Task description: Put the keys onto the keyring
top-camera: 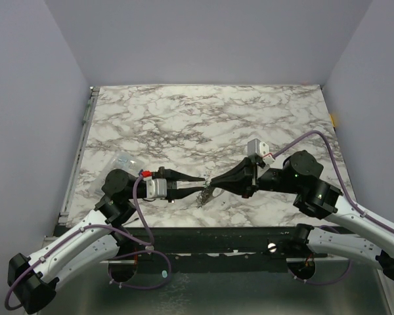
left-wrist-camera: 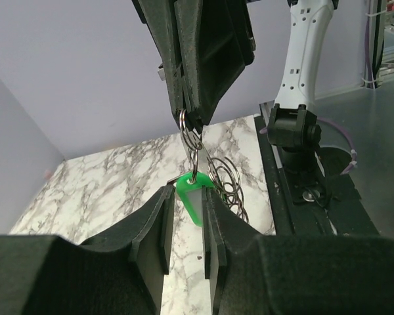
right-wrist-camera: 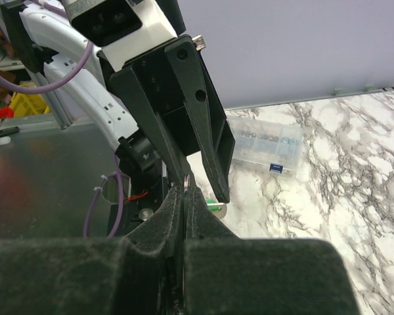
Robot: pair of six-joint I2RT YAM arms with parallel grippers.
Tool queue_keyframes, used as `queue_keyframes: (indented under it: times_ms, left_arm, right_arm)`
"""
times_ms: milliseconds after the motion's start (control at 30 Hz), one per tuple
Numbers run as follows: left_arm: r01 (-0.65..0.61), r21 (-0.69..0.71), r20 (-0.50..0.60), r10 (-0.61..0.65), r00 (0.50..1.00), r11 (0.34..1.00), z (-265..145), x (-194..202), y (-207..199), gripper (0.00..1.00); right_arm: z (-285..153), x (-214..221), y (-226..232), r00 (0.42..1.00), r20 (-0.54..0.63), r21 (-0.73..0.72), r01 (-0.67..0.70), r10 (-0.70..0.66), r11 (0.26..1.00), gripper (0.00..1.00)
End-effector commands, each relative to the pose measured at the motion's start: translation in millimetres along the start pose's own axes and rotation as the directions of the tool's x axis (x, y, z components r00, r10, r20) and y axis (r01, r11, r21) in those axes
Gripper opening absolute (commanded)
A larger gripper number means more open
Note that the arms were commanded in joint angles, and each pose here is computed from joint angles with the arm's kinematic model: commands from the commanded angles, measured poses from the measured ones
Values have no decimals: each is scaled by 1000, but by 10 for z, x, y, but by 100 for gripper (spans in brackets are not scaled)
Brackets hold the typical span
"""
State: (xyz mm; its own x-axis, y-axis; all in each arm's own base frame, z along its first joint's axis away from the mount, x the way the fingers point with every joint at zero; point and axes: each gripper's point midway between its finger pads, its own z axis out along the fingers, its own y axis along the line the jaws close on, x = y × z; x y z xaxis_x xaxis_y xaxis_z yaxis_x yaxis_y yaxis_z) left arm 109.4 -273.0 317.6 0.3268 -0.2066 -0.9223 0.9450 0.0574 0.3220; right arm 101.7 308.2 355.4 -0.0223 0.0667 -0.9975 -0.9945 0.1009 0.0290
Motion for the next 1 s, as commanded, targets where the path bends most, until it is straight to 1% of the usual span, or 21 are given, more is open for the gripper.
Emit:
queue_keyframes:
  times_ms: [0,367,433,500,667,833,967]
  left_arm:
    - [-27,21,44,26,999,999,15,-172,-9,30]
    - [-30,12,49,29,998,999,10,-176,-1,28]
    - [-26,11,45,25,999,1000,10,-156,1,25]
    - [-25,11,42,24,999,1000,11,-141,4,20]
    - [-16,11,34,16,999,1000,17,-98,7,0]
    - [-3,3,27,3,1000,1000,28,-70,27,0]
    - [13,-27,20,-13,1000,1000,33,-45,81,0]
  right_arm:
    - [10,-23,17,1000,8,-14,13,-12,1000,1]
    - [41,68,-12,1000,-17,-8,-2,2,1000,1]
    - [46,79,-26,1000,-19,-3,-3,3,1000,1]
    - [55,95,-32,1000,-23,-2,-6,6,1000,1]
    - [64,35,-16,1000,13,-7,-15,15,1000,1]
    - [100,-4,-84,996,81,28,-45,43,999,1]
    - [151,-70,-180,983,165,67,-92,80,994,1]
